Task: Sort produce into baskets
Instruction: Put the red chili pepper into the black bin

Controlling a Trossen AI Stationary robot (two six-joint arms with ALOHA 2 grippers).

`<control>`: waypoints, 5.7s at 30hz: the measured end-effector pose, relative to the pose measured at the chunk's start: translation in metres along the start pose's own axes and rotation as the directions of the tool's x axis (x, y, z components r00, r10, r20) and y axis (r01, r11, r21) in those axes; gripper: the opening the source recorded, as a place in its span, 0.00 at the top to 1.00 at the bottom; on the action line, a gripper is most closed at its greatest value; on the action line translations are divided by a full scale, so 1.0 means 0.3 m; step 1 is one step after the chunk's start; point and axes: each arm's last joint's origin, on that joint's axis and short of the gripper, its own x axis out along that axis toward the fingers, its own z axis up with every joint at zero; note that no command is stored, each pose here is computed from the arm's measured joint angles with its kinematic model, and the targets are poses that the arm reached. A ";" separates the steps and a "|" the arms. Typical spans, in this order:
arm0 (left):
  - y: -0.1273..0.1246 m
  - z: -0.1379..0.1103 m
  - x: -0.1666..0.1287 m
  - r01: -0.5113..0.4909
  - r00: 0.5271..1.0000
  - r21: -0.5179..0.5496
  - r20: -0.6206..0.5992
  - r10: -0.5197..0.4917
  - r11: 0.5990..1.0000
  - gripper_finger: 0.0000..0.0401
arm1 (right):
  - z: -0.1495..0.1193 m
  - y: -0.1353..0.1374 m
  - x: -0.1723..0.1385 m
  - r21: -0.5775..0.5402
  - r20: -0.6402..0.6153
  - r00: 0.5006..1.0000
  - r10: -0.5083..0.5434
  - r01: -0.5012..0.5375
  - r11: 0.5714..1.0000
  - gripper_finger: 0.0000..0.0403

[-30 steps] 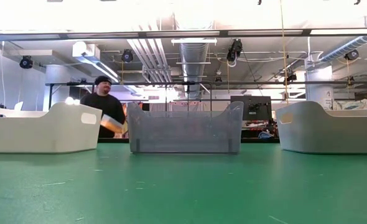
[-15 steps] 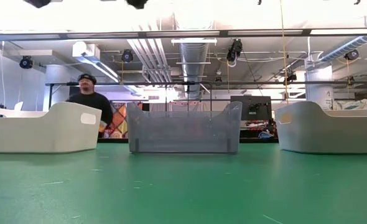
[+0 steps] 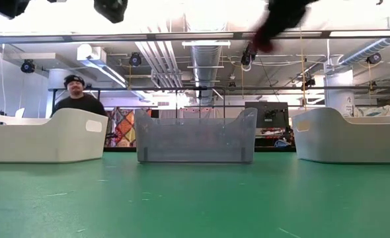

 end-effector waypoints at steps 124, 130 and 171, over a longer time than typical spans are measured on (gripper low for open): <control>0.250 0.070 -0.060 -0.297 0.905 0.480 0.418 0.082 0.826 0.45 | -0.084 0.115 0.001 0.206 -0.081 0.997 -0.002 0.018 0.978 0.85; 0.233 0.051 -0.154 -0.270 0.904 0.422 0.421 0.078 0.865 0.45 | 0.034 -0.093 0.133 0.099 -0.071 0.992 -0.101 0.108 0.989 0.85; 0.219 0.020 -0.252 -0.215 0.954 0.298 0.270 0.134 0.930 0.45 | 0.086 -0.452 0.245 0.132 -0.058 0.998 -0.015 0.023 0.991 0.54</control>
